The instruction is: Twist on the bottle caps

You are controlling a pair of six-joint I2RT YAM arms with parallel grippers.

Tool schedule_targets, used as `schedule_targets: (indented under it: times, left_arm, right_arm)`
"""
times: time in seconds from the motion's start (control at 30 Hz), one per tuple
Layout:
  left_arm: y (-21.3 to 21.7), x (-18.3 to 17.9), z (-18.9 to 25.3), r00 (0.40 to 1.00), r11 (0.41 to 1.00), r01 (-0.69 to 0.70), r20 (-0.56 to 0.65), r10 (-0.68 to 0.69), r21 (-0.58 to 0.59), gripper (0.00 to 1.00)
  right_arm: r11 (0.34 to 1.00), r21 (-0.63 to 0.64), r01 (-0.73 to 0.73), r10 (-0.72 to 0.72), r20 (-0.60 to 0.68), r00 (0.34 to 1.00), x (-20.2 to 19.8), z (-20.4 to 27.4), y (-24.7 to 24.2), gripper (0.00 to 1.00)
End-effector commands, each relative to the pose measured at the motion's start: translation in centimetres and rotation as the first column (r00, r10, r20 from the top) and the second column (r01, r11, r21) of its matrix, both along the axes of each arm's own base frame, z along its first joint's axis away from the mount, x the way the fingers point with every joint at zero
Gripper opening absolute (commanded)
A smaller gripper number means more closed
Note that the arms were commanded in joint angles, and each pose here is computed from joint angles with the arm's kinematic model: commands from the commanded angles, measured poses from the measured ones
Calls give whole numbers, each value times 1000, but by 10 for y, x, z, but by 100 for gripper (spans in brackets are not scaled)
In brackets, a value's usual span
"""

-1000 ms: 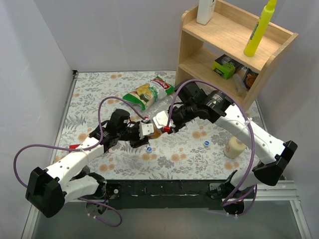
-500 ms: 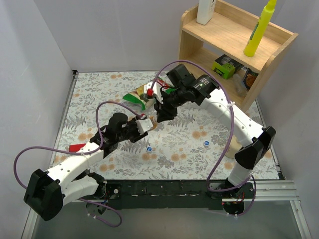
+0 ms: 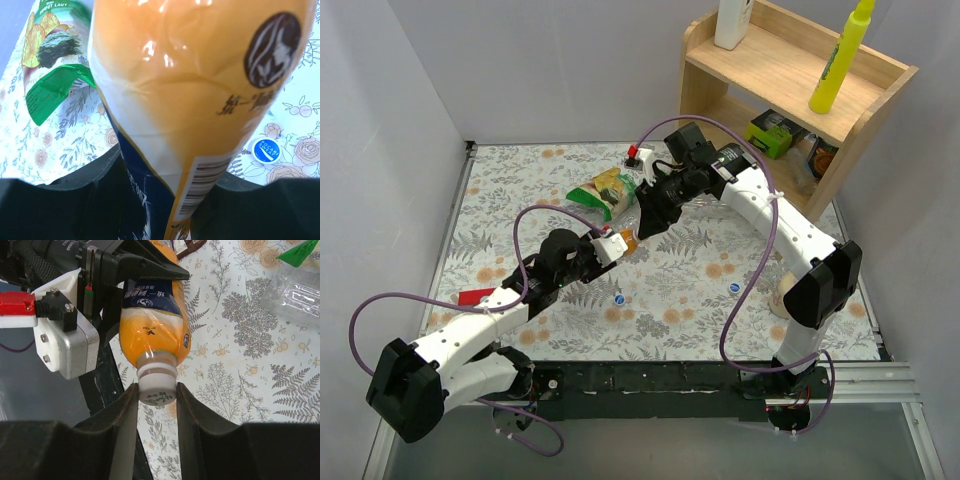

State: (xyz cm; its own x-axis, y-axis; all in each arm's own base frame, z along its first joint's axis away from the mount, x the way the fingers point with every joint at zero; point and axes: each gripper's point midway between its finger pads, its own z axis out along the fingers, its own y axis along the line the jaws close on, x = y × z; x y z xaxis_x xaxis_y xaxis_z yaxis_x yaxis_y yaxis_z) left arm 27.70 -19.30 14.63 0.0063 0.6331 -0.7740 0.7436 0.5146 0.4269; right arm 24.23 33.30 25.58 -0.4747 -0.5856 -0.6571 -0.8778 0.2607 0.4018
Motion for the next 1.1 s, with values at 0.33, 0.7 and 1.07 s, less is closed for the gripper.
schedule_targets:
  times: [0.33,0.7,1.07]
  left_arm:
    - [-26,-11,35,995,987,99,13,-98,-129,0]
    - [-45,-54,25,932,945,279,-188,-309,-168,0]
    - [-60,-78,54,849,861,469,-166,-501,-199,0]
  right_arm:
    - [997,78,-4,-7,135,991,25,52,1,93]
    - [863,138,-486,329,577,748,-49,82,-43,86]
    - [798,-64,-599,403,796,451,-67,66,-37,75]
